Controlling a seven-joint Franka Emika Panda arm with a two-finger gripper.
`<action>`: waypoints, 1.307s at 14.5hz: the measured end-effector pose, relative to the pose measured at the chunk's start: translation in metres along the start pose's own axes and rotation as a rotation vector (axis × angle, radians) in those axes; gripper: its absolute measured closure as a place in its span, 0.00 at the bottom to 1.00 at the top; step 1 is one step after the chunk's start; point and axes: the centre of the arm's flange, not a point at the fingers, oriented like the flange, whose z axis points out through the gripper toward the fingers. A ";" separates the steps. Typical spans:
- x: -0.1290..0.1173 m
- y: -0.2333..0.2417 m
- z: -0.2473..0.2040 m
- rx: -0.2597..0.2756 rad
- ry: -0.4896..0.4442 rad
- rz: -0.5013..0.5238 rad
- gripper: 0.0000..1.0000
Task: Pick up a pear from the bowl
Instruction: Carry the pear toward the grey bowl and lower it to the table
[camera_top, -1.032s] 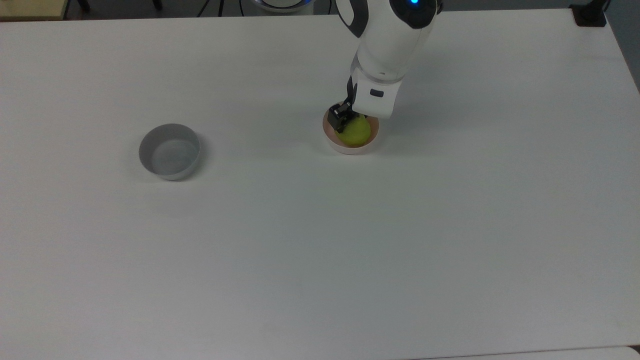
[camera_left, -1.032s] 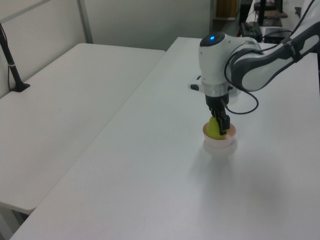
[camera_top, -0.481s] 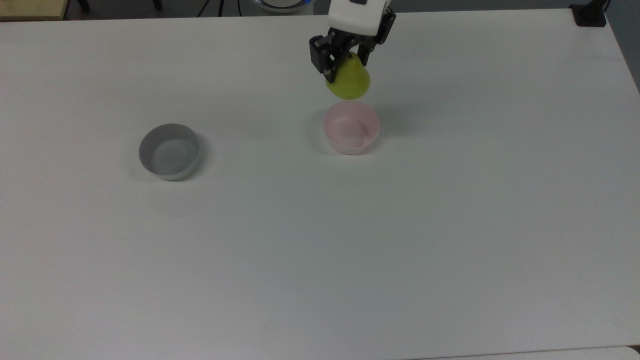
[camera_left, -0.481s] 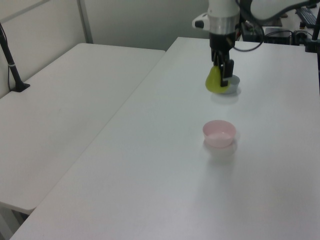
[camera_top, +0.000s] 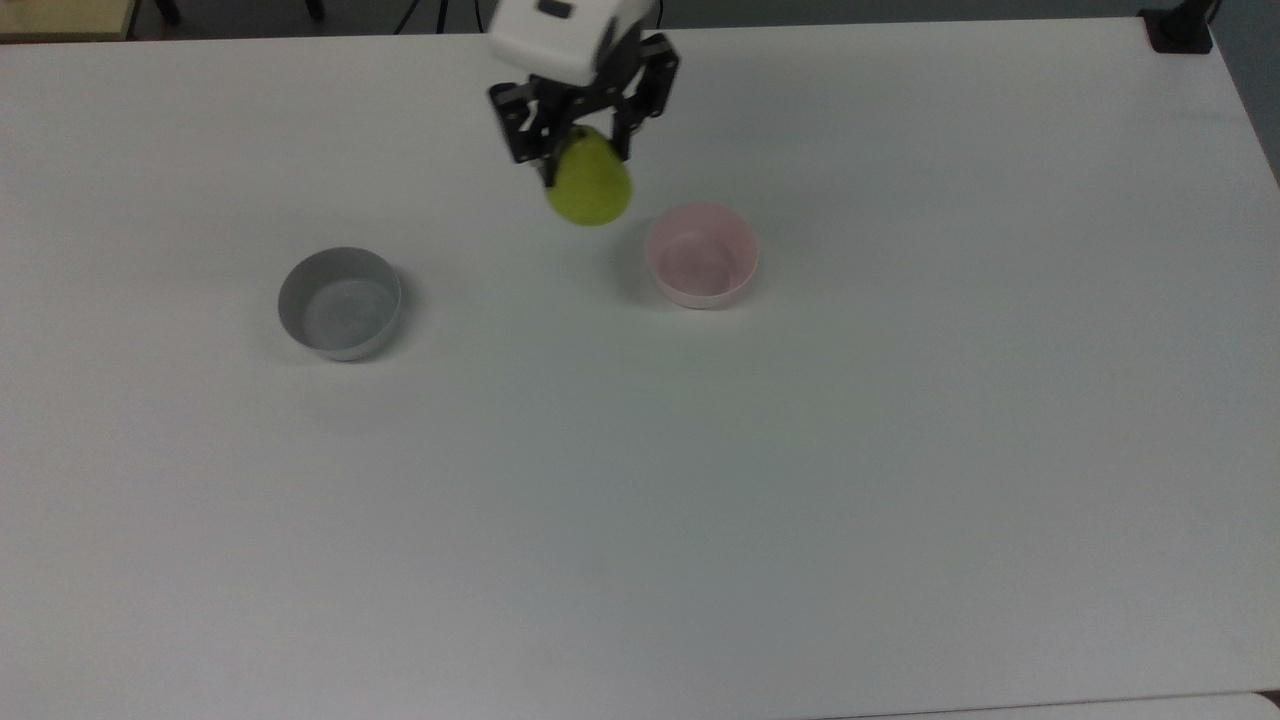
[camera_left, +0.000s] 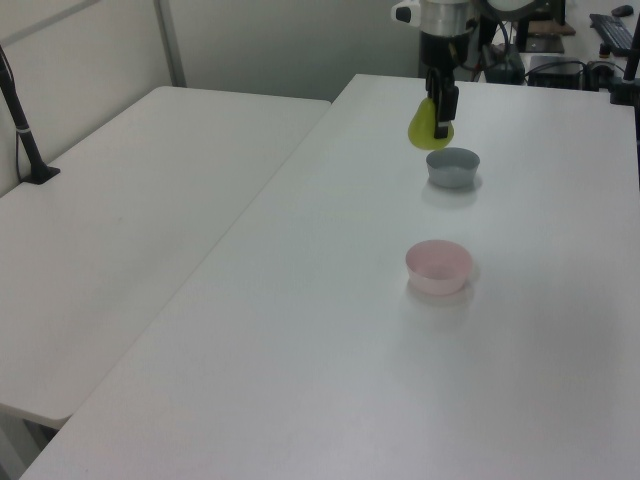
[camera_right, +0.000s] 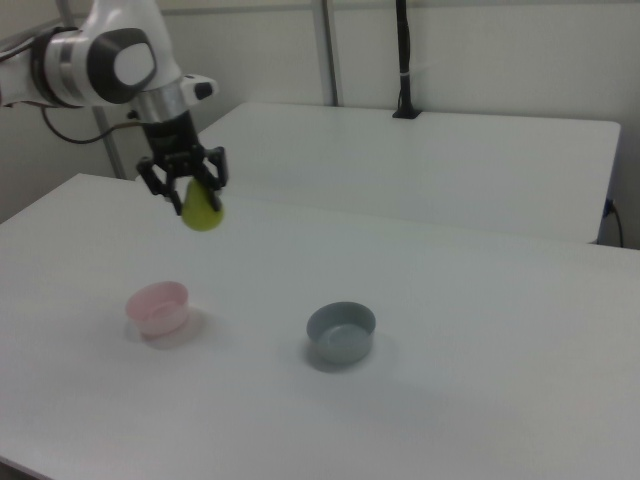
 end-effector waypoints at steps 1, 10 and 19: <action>-0.006 0.021 0.004 -0.003 0.002 0.028 0.34; 0.010 0.064 0.089 -0.009 -0.042 0.064 0.34; 0.030 0.045 0.194 -0.002 -0.100 0.022 0.34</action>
